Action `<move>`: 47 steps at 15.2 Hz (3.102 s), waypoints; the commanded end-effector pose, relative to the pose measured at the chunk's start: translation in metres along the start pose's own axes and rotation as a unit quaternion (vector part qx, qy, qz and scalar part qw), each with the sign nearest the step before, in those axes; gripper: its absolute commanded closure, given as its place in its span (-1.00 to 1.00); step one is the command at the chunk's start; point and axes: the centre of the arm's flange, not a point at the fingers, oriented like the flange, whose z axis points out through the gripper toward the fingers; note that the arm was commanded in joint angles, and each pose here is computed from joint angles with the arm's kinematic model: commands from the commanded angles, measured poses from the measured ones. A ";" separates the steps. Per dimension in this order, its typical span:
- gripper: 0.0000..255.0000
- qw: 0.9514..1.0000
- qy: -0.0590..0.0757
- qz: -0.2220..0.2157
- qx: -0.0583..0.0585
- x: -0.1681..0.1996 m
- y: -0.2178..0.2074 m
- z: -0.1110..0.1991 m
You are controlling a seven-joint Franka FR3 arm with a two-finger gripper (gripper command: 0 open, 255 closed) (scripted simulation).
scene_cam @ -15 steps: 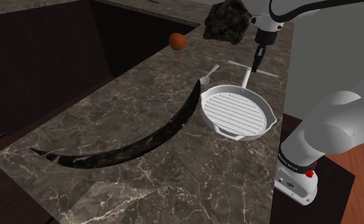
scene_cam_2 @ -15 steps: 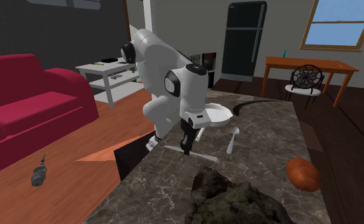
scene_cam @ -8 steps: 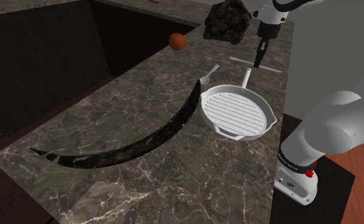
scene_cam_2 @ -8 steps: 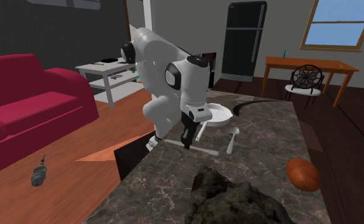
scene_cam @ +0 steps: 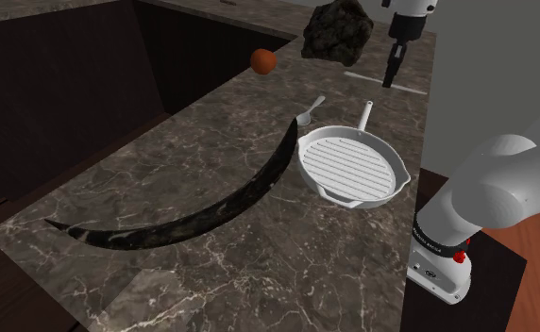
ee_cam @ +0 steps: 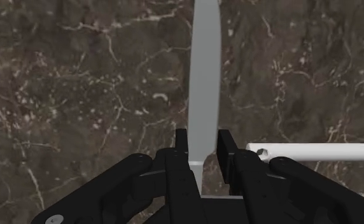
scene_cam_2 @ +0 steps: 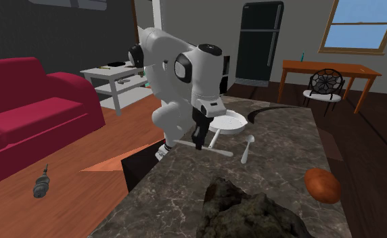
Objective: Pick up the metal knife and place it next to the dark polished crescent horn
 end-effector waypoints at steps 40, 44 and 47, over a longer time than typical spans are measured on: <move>1.00 1.000 0.000 0.000 0.000 -0.023 -0.399 -0.035; 1.00 1.000 0.000 0.000 0.000 -0.026 -0.451 -0.033; 1.00 1.000 0.000 0.000 0.000 -0.028 -0.491 -0.031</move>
